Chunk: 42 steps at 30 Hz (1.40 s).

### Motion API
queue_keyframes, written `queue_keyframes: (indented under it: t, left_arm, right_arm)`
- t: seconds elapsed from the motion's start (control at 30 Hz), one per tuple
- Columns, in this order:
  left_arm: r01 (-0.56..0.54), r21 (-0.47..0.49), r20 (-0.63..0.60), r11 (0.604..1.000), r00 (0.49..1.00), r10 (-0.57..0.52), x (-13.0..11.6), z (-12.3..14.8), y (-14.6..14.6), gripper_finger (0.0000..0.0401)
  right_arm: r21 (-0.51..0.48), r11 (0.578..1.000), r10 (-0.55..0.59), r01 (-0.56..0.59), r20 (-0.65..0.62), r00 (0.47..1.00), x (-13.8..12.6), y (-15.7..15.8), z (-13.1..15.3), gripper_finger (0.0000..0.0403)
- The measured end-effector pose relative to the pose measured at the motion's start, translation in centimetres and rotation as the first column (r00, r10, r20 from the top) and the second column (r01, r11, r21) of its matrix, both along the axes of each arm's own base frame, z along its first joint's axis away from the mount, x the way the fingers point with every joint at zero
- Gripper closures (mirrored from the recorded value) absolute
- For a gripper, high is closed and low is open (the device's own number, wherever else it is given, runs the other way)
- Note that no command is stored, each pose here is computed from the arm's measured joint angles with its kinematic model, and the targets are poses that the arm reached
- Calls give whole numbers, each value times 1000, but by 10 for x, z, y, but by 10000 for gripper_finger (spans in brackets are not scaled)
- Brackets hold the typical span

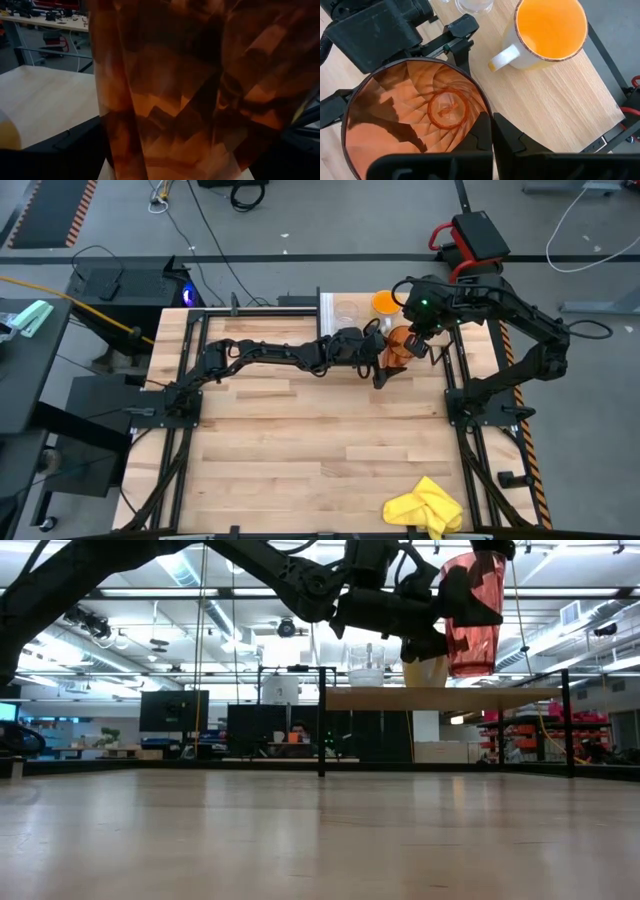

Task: Stack small to large cups/mugs on shelf
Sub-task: Put the brown cup on the shelf

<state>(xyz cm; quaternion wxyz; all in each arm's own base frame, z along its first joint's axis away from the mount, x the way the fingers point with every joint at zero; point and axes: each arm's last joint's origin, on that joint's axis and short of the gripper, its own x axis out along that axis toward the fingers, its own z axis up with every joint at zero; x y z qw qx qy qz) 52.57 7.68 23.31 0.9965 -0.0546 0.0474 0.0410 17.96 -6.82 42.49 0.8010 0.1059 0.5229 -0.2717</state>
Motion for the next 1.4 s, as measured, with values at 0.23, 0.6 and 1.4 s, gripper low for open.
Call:
queue_keyframes:
  t: [0.23,0.6,1.4]
  left_arm:
    - [9,4,-7,1000,1000,-9,0,-1,-1,5]
    - [43,8,-15,999,999,-43,2,-1,-13,5]
    - [6,-117,10,993,1000,-4,2,0,-13,5]
  right_arm:
    - [1,1000,0,0,0,1000,0,0,0,403]
    - [10,1000,1,-1,2,1000,0,0,0,403]
    - [3,1000,-8,8,5,1000,0,0,0,403]
